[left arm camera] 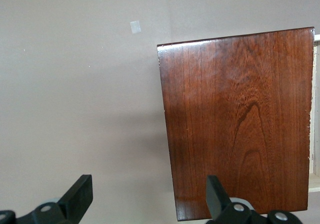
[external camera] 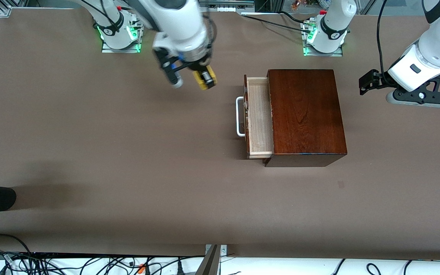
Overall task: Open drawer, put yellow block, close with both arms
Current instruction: 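Lower the yellow block into the open drawer with the right gripper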
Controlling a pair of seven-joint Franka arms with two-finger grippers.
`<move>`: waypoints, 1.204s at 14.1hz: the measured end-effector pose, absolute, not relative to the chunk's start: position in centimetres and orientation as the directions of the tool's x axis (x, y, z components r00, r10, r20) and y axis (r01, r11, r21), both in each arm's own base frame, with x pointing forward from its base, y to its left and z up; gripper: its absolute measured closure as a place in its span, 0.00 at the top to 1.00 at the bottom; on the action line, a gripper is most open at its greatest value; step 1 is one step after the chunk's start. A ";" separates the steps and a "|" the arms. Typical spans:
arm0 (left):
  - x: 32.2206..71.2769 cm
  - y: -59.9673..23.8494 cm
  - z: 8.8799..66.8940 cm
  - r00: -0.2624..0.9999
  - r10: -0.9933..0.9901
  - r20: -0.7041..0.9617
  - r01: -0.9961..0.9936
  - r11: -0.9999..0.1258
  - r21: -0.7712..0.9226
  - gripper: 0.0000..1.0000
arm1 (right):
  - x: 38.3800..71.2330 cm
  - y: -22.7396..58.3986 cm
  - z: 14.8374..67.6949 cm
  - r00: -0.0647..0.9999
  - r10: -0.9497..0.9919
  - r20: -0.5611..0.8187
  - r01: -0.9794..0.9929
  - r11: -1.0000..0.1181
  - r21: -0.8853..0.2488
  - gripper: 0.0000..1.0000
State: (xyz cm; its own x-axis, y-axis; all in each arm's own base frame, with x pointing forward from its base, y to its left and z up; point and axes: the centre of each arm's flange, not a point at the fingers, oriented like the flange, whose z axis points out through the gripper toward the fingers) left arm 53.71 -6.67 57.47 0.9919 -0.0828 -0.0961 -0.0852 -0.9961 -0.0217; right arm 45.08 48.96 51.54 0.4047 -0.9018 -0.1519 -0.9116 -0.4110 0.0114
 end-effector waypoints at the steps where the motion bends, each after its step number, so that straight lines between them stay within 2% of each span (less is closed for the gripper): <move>1: 53.7 -6.7 57.5 0.992 -0.083 -0.096 -0.085 -0.996 -0.022 1.00 | 44.1 50.7 50.6 0.356 -0.920 -0.162 -0.932 -0.363 0.013 0.56; 5: 53.7 -6.7 57.5 0.992 -0.083 -0.096 -0.085 -0.996 -0.022 1.00 | 40.8 56.6 46.3 0.206 -0.964 -0.166 -0.978 -0.208 -0.005 0.56; 10: 53.7 -6.7 57.5 0.992 -0.083 -0.096 -0.086 -0.996 -0.022 1.00 | 37.4 62.7 40.7 0.190 -0.975 -0.114 -0.982 -0.188 -0.022 0.56; 17: 53.7 -6.7 57.5 0.992 -0.083 -0.097 -0.086 -0.996 -0.022 1.00 | 39.6 63.9 35.7 0.157 -0.979 -0.132 -0.987 -0.152 -0.051 0.56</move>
